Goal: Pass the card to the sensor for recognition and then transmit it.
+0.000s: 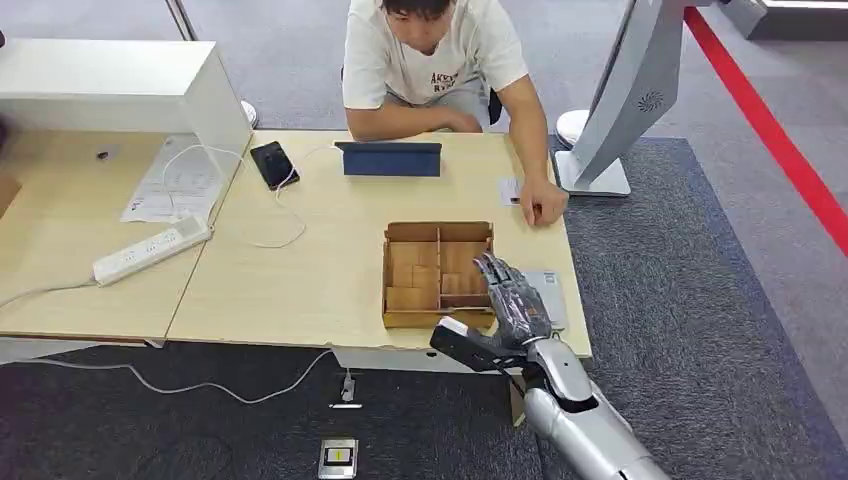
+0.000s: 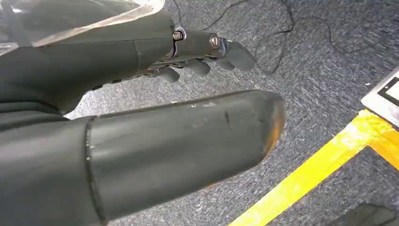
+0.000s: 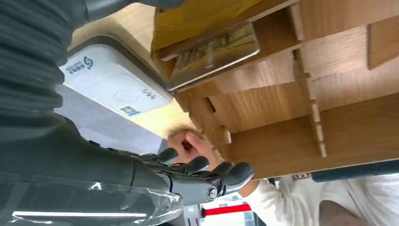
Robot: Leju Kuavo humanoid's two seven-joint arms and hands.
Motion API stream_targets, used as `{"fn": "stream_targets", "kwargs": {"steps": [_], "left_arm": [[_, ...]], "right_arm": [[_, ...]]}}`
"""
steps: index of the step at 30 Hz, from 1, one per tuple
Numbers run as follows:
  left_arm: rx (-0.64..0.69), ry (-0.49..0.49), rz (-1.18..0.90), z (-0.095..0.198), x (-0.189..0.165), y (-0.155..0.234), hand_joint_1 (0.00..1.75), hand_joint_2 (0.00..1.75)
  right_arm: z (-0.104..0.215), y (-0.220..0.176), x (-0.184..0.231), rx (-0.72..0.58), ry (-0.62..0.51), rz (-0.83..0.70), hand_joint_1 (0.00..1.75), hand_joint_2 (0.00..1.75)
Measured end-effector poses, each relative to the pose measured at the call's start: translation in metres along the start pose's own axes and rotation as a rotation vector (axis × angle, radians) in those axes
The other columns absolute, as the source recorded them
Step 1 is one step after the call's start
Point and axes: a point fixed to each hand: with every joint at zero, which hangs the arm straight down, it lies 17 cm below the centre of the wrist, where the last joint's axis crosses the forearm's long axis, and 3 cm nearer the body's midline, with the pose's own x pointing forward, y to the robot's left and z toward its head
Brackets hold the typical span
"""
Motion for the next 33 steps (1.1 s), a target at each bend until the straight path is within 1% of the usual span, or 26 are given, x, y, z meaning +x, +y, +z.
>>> {"fn": "stream_targets", "kwargs": {"steps": [11,33], "left_arm": [[-0.001,-0.001,0.000,0.000,0.000,0.000,0.00,0.00],[-0.001,0.024,0.011,0.000,-0.003,-0.001,0.00,0.00]], "right_arm": [[-0.009,-0.002,0.027,0.002,-0.055,-0.020,0.00,1.75],[-0.017,0.001,0.038,0.023,-0.077,-0.029,0.00,1.75]]}}
